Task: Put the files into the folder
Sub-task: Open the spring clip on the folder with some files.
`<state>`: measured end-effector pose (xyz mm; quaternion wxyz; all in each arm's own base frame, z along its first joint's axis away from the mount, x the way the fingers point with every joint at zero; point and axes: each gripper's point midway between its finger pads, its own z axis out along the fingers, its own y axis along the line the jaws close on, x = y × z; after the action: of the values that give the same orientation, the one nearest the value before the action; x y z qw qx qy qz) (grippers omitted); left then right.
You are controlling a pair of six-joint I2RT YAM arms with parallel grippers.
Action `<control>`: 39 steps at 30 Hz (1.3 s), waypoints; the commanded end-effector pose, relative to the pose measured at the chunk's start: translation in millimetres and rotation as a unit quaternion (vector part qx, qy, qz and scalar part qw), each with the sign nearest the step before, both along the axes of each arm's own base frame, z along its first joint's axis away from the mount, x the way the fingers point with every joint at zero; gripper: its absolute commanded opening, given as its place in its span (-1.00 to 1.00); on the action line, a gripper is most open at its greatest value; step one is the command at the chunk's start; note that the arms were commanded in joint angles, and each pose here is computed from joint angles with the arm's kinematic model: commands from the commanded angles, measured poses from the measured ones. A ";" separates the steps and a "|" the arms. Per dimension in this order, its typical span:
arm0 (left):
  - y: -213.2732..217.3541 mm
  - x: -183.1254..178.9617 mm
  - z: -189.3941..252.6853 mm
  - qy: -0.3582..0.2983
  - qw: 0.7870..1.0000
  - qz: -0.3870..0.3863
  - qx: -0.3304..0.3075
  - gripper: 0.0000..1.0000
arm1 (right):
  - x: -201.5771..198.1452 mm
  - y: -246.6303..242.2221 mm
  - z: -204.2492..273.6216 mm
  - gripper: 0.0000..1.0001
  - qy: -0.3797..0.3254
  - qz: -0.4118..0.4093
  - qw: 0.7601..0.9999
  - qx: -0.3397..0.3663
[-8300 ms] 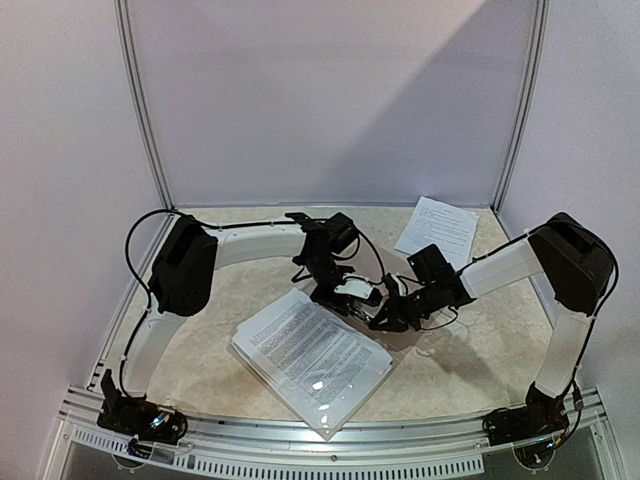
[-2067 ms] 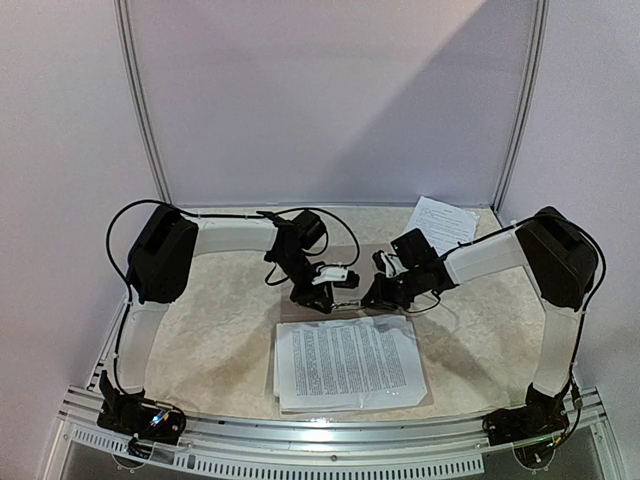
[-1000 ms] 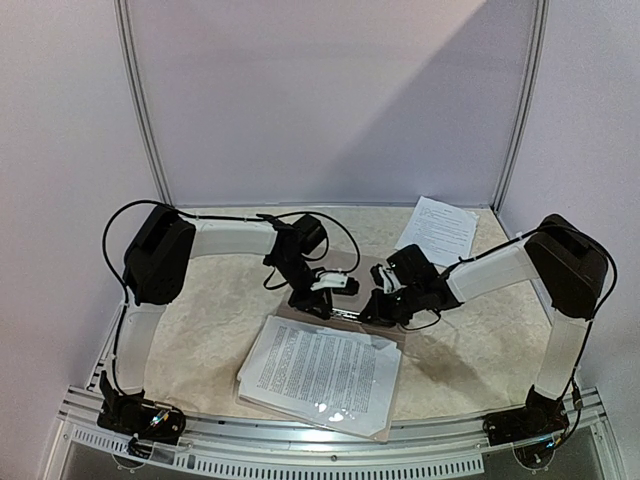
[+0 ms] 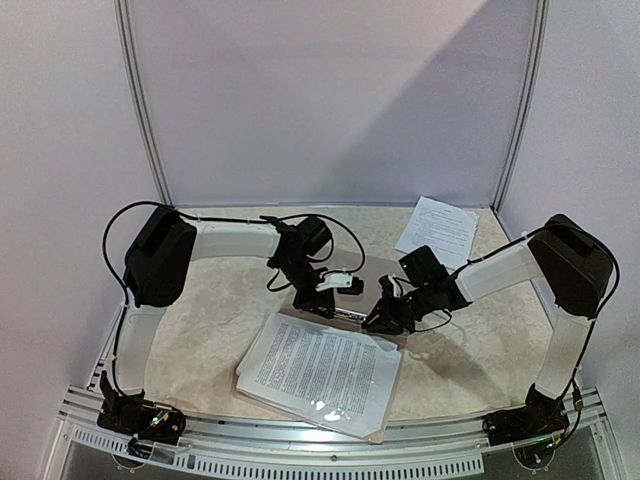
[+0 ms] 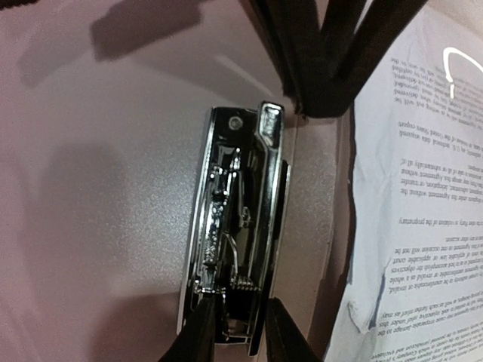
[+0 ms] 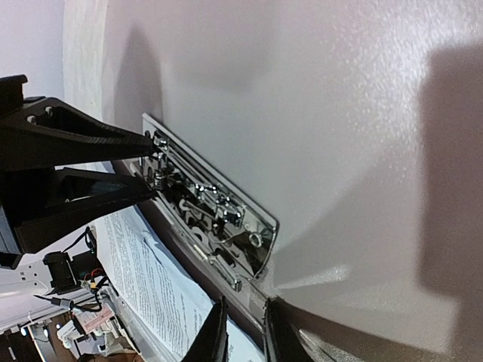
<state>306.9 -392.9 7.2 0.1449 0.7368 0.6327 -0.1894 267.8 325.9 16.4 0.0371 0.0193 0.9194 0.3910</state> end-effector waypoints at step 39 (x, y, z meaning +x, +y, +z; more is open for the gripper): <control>44.2 -32.9 -72.5 0.026 0.991 -0.014 0.127 -0.48 | 13.7 -6.8 -5.5 -0.71 0.005 0.002 1.000 -0.021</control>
<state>307.1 -392.7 6.2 0.1534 0.7474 0.6237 -0.1700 272.2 318.4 21.5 0.0295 0.0168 0.9229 0.3835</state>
